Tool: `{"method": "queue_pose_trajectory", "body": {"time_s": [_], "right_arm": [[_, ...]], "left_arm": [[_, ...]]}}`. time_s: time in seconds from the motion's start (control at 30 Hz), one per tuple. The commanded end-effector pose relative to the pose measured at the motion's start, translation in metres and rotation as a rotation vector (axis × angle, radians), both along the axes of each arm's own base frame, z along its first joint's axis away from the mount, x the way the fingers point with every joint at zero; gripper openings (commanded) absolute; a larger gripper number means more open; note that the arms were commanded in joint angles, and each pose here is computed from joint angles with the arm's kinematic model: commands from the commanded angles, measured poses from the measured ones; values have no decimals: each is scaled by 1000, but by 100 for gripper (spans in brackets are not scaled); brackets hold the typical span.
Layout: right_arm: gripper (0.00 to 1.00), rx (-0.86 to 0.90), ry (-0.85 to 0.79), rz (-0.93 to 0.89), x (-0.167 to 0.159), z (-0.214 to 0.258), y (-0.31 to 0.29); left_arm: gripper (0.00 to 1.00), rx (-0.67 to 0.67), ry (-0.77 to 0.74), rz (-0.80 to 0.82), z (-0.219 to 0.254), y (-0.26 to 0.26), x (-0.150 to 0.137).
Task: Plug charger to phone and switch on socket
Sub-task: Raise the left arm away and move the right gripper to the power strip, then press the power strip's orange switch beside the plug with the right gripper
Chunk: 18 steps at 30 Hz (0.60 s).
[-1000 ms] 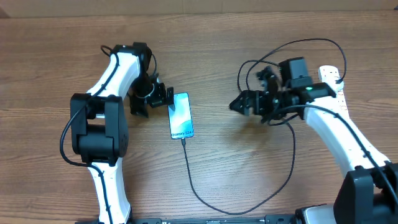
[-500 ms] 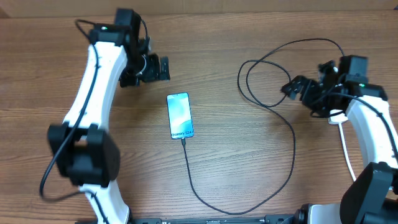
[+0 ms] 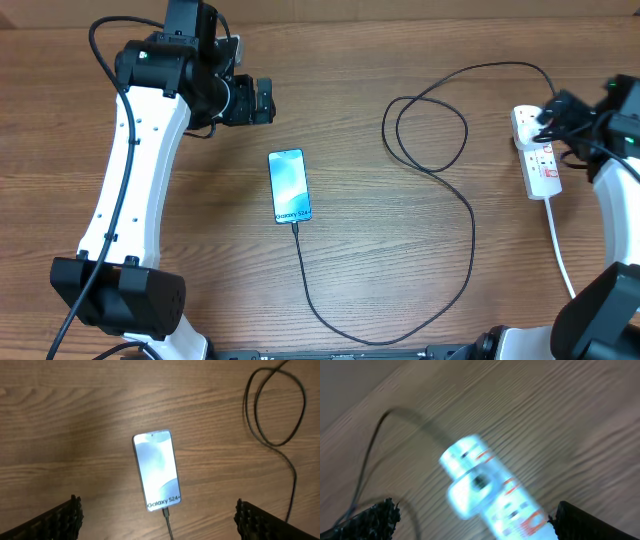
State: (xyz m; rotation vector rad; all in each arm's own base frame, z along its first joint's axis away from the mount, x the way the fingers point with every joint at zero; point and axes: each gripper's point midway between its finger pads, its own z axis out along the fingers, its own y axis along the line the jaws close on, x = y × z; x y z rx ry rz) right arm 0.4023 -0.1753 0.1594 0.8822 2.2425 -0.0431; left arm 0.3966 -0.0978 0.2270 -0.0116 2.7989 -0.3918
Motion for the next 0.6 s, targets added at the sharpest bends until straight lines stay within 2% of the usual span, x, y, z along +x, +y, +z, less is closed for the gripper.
{"method": "queue_pose_trajectory", "body": {"time_s": [0.0, 0.03, 0.07, 0.1, 0.33, 0.57], "right_arm": [[100, -39, -37, -92, 0, 9, -32], [90, -22, -38, -86, 3, 3, -33], [38, -3, -34, -78, 6, -4, -34], [4, 35, -25, -61, 11, -20, -34], [4, 111, 29, -69, 19, -65, -32], [4, 133, 62, -66, 21, -88, -32]], "left_arm": [[100, 16, -4, -21, 2, 1, -1], [100, 13, 1, -23, 1, 1, -3], [100, 5, 5, -26, 1, -1, -3], [100, -11, 8, -32, 2, -3, -4], [100, -25, 10, -38, 3, -6, -5], [100, -31, 11, -40, 3, -7, -5]]}}
